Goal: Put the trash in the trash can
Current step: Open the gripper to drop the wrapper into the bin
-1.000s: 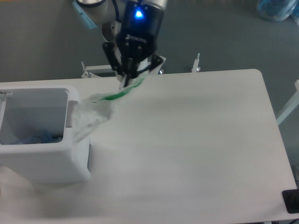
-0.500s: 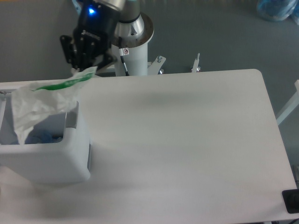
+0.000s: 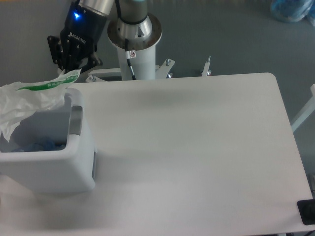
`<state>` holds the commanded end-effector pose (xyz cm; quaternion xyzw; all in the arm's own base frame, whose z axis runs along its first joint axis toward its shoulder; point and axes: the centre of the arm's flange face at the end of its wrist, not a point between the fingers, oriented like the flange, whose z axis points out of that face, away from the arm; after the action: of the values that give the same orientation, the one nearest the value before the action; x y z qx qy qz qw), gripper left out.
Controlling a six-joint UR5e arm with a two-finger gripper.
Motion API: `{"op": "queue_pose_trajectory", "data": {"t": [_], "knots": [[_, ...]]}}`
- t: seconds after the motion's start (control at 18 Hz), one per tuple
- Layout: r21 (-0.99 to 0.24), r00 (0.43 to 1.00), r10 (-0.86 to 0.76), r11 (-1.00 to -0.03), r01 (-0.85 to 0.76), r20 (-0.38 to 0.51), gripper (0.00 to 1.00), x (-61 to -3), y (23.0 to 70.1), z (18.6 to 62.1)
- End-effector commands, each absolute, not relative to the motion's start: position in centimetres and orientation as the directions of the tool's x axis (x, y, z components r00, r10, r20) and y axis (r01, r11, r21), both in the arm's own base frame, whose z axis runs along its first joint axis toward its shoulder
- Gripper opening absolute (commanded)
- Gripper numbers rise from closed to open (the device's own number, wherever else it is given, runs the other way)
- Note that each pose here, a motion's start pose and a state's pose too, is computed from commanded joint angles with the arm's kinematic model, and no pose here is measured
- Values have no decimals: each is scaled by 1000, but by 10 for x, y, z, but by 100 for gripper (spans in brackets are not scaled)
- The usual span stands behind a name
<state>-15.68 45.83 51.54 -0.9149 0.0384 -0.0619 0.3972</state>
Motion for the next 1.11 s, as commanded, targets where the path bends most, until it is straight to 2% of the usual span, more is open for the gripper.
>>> {"op": "queue_pose_trajectory", "data": {"t": [0.22,0.28,0.44,0.5,0.72,0.89,0.94,1.11], "knots": [[-730,989,-119,-683,-20,85,6,-157,459,513],[-729,989,-122,-685,-21,86,13,-157,459,512],[-730,986,-155,-680,-67,54,57,-158,461,510],[-731,987,-156,-679,-70,51,68,-159,461,511],[-734,987,-157,-675,-74,45,79,-159,462,514],[-743,987,-160,-663,-90,23,97,-161,463,523],[-751,988,-155,-654,-94,12,100,-165,466,527],[-766,996,-94,-638,-71,-14,100,-210,472,543]]}}
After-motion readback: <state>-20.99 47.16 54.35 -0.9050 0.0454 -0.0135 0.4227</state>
